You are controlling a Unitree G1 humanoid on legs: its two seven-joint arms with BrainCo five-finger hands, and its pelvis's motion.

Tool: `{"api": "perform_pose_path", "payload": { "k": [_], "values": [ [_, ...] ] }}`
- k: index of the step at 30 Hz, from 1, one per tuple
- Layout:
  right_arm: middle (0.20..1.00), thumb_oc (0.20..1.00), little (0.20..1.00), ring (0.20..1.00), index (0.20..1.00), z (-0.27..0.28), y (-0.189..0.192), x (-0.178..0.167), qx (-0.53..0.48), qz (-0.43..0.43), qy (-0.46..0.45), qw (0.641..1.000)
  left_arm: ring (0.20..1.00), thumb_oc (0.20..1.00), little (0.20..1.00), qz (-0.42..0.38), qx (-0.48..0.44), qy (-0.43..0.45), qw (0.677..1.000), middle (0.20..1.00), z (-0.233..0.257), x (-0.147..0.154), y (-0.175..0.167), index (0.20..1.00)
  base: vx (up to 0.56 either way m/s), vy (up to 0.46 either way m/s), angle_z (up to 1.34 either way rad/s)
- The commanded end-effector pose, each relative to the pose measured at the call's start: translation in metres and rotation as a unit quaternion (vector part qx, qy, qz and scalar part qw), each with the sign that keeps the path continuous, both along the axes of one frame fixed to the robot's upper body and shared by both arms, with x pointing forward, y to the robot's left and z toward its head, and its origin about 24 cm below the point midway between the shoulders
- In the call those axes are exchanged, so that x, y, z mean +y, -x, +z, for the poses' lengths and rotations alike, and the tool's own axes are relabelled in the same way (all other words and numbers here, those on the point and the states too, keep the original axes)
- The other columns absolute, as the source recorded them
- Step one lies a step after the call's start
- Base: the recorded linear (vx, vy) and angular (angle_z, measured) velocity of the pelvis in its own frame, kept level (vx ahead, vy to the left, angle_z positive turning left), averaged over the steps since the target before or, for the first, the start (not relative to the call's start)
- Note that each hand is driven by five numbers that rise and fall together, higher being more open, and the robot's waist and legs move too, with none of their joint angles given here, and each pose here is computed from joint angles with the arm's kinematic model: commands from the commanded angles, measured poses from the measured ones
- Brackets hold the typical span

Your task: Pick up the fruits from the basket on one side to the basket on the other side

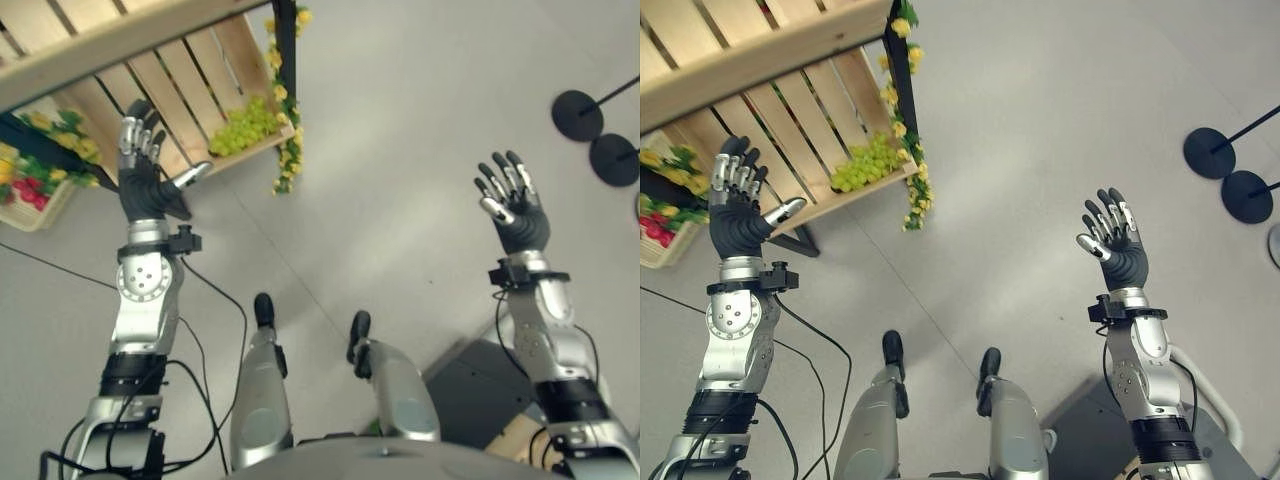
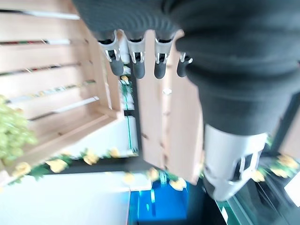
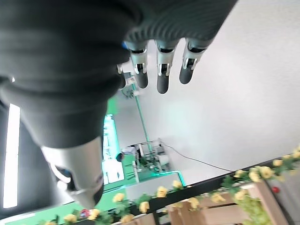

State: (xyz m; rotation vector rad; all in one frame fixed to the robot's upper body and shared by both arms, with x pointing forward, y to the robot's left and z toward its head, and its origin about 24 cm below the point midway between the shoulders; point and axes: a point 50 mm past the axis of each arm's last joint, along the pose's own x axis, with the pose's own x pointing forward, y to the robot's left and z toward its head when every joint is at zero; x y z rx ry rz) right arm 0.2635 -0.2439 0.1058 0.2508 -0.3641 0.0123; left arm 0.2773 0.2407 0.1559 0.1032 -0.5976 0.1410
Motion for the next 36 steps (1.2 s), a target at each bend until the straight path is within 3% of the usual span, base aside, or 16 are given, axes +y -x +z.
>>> {"api": "perform_pose_path", "payload": {
  "k": [1, 11, 36],
  "values": [
    [1.0, 1.0, 1.0, 1.0, 1.0, 0.016, 0.003, -0.013, -0.04, -0.031, 0.026, 0.998, 1.0, 1.0, 1.0, -0.057, -0.038, -0.025, 0.997, 1.0, 0.013, -0.011, 0.007, 1.0, 0.03, 0.021, 0.03],
    [1.0, 1.0, 1.0, 1.0, 1.0, 0.012, 0.004, -0.023, -0.027, -0.065, 0.045, 0.997, 1.0, 1.0, 1.0, -0.101, 0.028, -0.026, 0.994, 1.0, -0.016, -0.025, 0.009, 1.0, 0.02, 0.003, 0.0],
    [1.0, 1.0, 1.0, 1.0, 1.0, 0.001, 0.012, -0.03, -0.009, -0.104, 0.04, 0.994, 1.0, 1.0, 1.0, -0.09, 0.056, -0.016, 0.994, 1.0, -0.029, -0.021, 0.013, 1.0, 0.02, 0.003, -0.07]
  ]
}}
